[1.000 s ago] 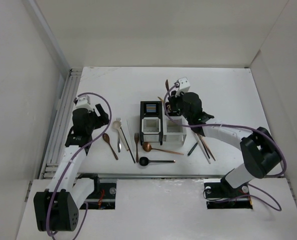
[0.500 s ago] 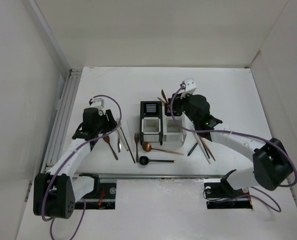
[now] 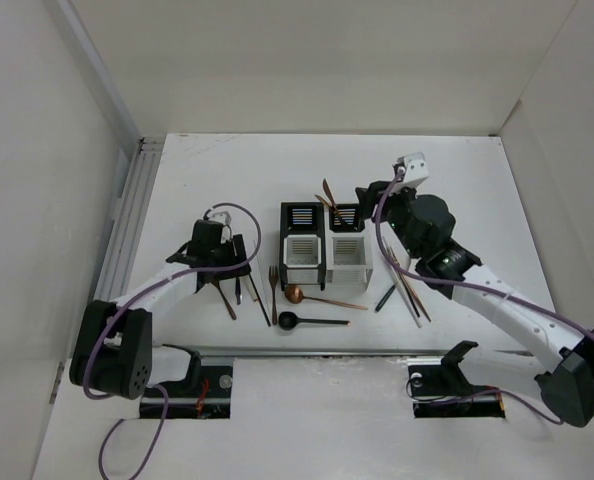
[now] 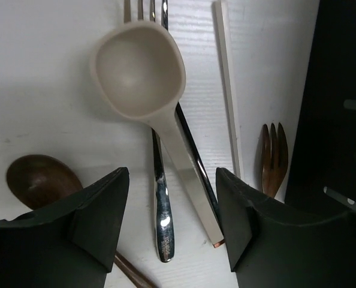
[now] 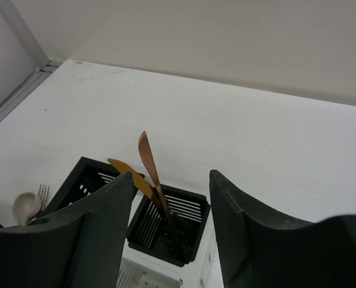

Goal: Sort the eating utensils into containers

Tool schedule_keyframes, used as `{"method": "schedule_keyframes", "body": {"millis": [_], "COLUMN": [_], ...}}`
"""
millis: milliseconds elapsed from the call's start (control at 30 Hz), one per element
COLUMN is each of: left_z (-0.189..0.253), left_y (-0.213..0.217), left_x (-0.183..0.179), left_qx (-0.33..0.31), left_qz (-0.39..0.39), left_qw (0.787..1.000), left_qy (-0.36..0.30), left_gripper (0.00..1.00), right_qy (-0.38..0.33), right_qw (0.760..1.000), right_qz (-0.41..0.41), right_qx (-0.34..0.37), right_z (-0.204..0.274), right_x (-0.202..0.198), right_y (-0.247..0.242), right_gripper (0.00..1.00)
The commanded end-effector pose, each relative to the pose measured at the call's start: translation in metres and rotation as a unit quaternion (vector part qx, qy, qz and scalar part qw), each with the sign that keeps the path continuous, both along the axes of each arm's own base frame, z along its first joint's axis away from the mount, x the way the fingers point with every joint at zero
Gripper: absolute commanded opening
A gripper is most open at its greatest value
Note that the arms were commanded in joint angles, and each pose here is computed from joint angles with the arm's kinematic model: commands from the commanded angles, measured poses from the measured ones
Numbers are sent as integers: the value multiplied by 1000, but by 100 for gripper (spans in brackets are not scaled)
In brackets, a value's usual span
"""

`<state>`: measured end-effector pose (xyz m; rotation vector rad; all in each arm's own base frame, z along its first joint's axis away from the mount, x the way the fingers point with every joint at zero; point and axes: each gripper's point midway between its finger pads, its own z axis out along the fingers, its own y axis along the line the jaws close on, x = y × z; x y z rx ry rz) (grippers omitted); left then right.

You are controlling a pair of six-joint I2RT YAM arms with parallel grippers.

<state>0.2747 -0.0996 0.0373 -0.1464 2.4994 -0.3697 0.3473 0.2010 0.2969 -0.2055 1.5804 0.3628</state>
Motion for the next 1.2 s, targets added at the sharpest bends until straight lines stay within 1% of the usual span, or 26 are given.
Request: {"method": "schedule_keyframes", "body": {"millis": [0,67,100,167,200,300,333,367,467,500,633,700,767,833,867,933,1033,1067,1100,1133,1167], "left_z": [1,-1,-2,-4,-10,-11,-11,-11,-11,-13,-6,-1,-1,8,6,17,17,20,21,21,21], "left_y": [-6,-6,-6,-3,-2,1,1,1,4,7,12,13,14,14,15,13,12,12,11,11,12], "left_x": [2,1,2,5,2,4,4,4,6,4,5,9,5,10,6,14,13,14,16,16,16], "left_qx": [-4,-4,-4,2,5,12,9,9,13,21,31,33,35,36,38,33,32,31,29,29,32], "left_qz": [11,11,11,22,22,28,32,32,43,47,61,64,64,67,66,67,61,61,61,61,57], "left_qw": [1000,1000,1000,1000,1000,999,999,999,999,999,998,997,997,997,997,997,998,998,998,998,998], "left_qy": [10,10,9,7,15,12,13,13,12,16,15,9,16,6,13,-2,-2,-6,-11,-11,-12], "left_gripper": [57,55,52,48,47,38,35,28,19,13,0,0,0,0,0,0,0,4,6,6,4], "right_qy": [-3,-7,-4,-10,-10,-12,-11,-15,-14,-14,-11,-7,-7,-7,-7,-3,-1,-1,-1,-1,-1], "right_qw": [1000,1000,1000,1000,1000,999,999,999,999,999,999,999,999,999,999,1000,1000,1000,1000,1000,1000], "right_qz": [-8,-14,-14,-20,-25,-36,-36,-36,-36,-36,-36,-36,-31,-31,-31,-27,-22,-17,-17,-17,-17], "right_qx": [10,13,10,8,8,5,4,7,6,6,4,1,1,0,0,-3,-10,-10,-10,-10,-10], "right_z": [13,17,12,16,16,16,14,17,15,15,13,10,10,10,10,7,4,4,4,4,4], "right_x": [-8,-9,-9,-10,-9,-12,-14,-15,-17,-17,-17,-16,-16,-14,-14,-13,-12,-13,-13,-13,-13], "right_y": [-5,-8,-8,-12,-14,-21,-22,-23,-24,-25,-25,-24,-22,-21,-21,-18,-16,-14,-14,-14,-14], "right_gripper": [59,59,59,59,59,59,59,59,59,59,59,59,59,59,59,59,59,59,59,59,59]}}
